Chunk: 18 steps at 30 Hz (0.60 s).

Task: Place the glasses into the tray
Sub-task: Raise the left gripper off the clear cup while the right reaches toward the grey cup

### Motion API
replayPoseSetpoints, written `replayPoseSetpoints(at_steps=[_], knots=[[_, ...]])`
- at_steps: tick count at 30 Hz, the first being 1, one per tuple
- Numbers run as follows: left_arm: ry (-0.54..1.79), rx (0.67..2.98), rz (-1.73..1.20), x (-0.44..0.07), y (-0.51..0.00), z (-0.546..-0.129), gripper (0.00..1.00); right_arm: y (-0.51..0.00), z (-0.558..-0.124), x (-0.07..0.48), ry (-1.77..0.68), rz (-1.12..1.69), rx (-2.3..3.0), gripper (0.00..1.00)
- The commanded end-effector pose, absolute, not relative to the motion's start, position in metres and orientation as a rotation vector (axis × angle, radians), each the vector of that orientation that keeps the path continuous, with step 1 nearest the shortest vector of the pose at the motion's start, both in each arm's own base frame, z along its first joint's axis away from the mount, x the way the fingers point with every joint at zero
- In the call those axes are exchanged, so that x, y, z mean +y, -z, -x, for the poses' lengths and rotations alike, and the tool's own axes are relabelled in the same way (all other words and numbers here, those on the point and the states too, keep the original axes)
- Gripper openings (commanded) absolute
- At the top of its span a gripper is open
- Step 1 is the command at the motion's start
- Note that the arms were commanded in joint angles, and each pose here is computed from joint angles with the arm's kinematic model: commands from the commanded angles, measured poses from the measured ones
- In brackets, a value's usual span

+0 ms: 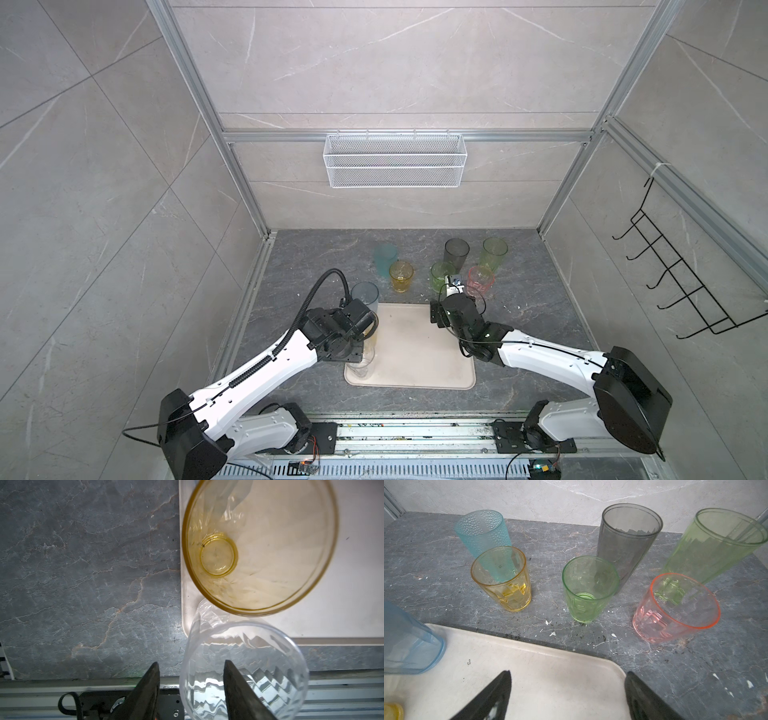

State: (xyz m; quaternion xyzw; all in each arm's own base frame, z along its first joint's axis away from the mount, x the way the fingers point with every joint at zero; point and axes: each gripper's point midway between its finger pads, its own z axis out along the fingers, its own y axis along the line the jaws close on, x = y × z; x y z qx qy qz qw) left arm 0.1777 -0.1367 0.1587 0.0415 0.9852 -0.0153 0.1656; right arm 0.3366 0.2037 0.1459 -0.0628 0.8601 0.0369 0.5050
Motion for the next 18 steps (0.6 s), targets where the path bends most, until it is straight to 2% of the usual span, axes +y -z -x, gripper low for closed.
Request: replayPoseSetpoints(at_steps=[1,10,14,18], knots=[[0.113,2.749,-0.129,-0.135,-0.187,-0.181,0.62,-0.163,-0.336,0.206,-0.114,0.15,2.043,0.87],[0.119,2.626,-0.03,-0.109,-0.226,-0.213,0.83,-0.176,-0.328,0.208,-0.179,0.184,2.037,0.87],[0.124,2.573,0.035,-0.094,-0.232,-0.231,0.99,-0.19,-0.329,0.206,-0.198,0.178,2.066,0.87],[0.166,2.494,0.048,-0.085,-0.232,-0.242,1.0,-0.201,-0.337,0.194,-0.228,0.118,2.12,0.88]])
